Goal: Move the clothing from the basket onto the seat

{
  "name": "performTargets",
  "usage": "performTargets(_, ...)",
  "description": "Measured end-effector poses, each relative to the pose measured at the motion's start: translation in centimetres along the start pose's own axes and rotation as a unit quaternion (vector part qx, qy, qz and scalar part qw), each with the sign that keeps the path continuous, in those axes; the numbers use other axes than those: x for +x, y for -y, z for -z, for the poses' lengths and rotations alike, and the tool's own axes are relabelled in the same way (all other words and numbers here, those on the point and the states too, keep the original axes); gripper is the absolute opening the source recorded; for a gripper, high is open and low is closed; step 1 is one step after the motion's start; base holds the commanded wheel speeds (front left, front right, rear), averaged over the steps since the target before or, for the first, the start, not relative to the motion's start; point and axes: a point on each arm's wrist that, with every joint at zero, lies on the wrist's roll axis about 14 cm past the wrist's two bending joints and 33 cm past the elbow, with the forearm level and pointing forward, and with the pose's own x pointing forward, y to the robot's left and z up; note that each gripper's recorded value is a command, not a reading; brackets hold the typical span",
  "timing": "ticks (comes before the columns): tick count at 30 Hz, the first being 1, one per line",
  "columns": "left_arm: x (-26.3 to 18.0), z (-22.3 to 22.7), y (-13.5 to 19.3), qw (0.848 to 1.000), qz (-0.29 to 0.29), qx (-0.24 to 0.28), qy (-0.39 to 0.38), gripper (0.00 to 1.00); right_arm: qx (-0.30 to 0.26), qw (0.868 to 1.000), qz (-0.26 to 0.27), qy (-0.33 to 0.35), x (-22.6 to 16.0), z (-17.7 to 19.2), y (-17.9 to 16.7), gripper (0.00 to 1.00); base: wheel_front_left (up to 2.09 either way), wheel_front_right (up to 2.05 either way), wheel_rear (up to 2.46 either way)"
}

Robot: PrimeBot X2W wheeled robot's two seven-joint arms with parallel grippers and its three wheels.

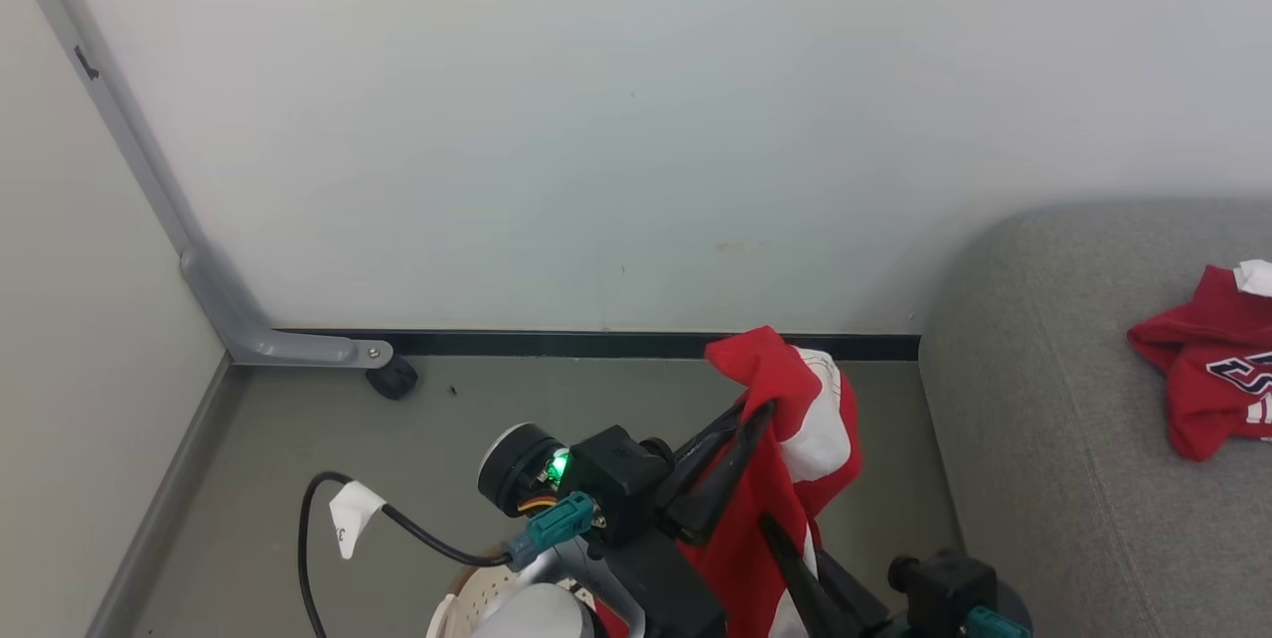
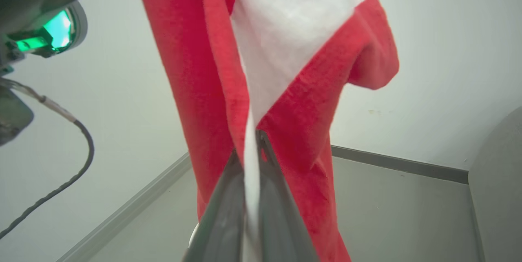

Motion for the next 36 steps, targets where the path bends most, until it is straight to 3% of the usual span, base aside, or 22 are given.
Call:
performTargets(4, 0.0, 0.0, 0.5, 1.0, 0.005, -0.002, 0.001, 0.0, -0.001, 1.0, 0.008, 0.007, 0.6, -0.5, 0.8, 0.0, 0.0, 0.0, 0.0)
performTargets(5, 0.1, 0.1, 0.6, 1.0, 0.006, -0.003, -0.001, 0.07, -0.002, 1.0, 0.01, 0.011, 0.8, -0.8, 1.2, 0.0, 0.0, 0.0, 0.0)
performTargets(6, 0.1, 0.1, 0.6, 1.0, 0.006, -0.004, -0.002, 0.77, -0.004, 1.0, 0.013, 0.015, 1.1, -1.1, 1.5, 0.0, 0.0, 0.0, 0.0)
performTargets(7, 0.1, 0.3, 0.5, 1.0, 0.003, -0.006, -0.003, 1.0, -0.006, 1.0, 0.016, 0.019, 1.4, -1.5, 1.9, 0.0, 0.0, 0.0, 0.0)
performTargets(20, -1.7, 3.5, 0.5, 0.999, -0.011, -0.022, -0.038, 1.0, -0.022, 0.993, 0.095, 0.066, 2.7, -4.7, 8.5, 0.0, 0.0, 0.0, 0.0)
performTargets(36, -1.5, 7.6, 1.7, 0.997, 0.017, -0.017, -0.08, 1.0, -0.029, 0.963, 0.252, 0.09, -1.7, -5.9, 19.4, 0.0, 0.0, 0.0, 0.0)
